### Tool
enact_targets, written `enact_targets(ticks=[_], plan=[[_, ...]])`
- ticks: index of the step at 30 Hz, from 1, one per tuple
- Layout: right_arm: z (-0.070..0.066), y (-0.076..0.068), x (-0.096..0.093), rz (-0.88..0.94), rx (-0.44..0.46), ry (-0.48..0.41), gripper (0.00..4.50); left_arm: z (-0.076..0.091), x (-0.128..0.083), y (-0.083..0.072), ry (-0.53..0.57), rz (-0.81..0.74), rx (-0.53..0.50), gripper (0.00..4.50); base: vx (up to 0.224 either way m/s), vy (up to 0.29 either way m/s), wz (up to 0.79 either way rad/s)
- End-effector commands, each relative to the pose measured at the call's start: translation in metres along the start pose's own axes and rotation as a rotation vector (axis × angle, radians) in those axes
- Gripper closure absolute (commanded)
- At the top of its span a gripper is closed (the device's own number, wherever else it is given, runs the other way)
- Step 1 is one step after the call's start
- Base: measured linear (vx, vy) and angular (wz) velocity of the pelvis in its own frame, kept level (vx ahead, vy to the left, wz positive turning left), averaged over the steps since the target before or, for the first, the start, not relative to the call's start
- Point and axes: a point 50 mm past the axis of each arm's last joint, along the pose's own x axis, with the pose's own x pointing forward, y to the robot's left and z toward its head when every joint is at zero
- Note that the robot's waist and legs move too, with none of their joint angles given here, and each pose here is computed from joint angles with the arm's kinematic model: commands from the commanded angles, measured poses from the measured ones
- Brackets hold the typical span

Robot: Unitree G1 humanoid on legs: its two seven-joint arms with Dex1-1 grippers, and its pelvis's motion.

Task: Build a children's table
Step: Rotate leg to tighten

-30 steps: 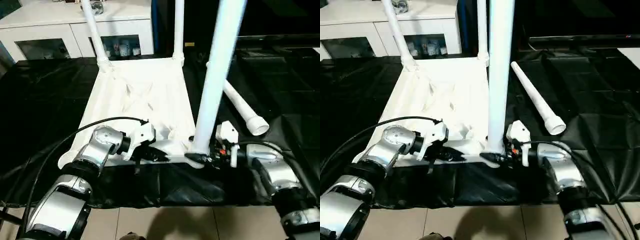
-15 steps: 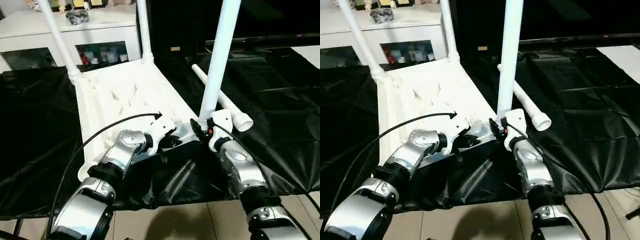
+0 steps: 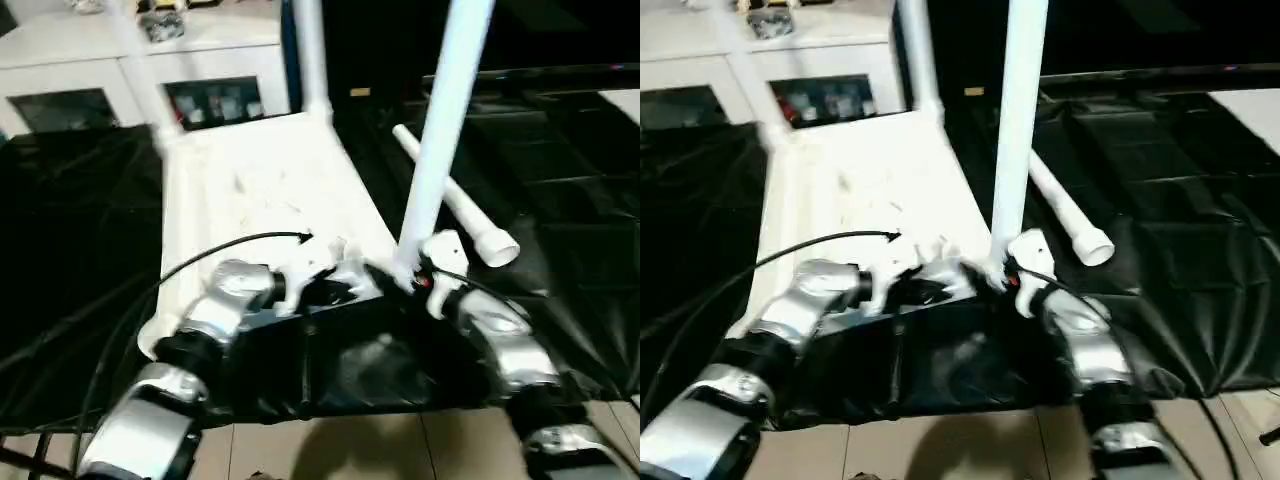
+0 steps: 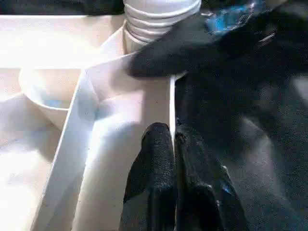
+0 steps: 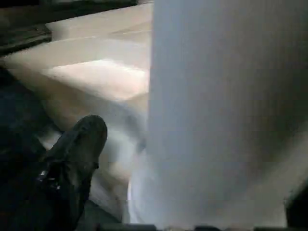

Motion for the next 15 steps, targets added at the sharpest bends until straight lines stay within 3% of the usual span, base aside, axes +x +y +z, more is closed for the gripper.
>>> enact_targets(ticks=[1,15], plan=[[0.004,0.009,-0.003,0.180,0.018,-0.004,0.06,0.007,-0.005,-0.004,-0.081,-0.079,0.022,4.50,0.000,0.000,0.00],[0.007,0.010,-0.013,0.399,-0.018,0.078,1.16,-0.001,-0.023,-0.004,-0.029,-0.228,0.033,4.50,0.000,0.000,0.00]])
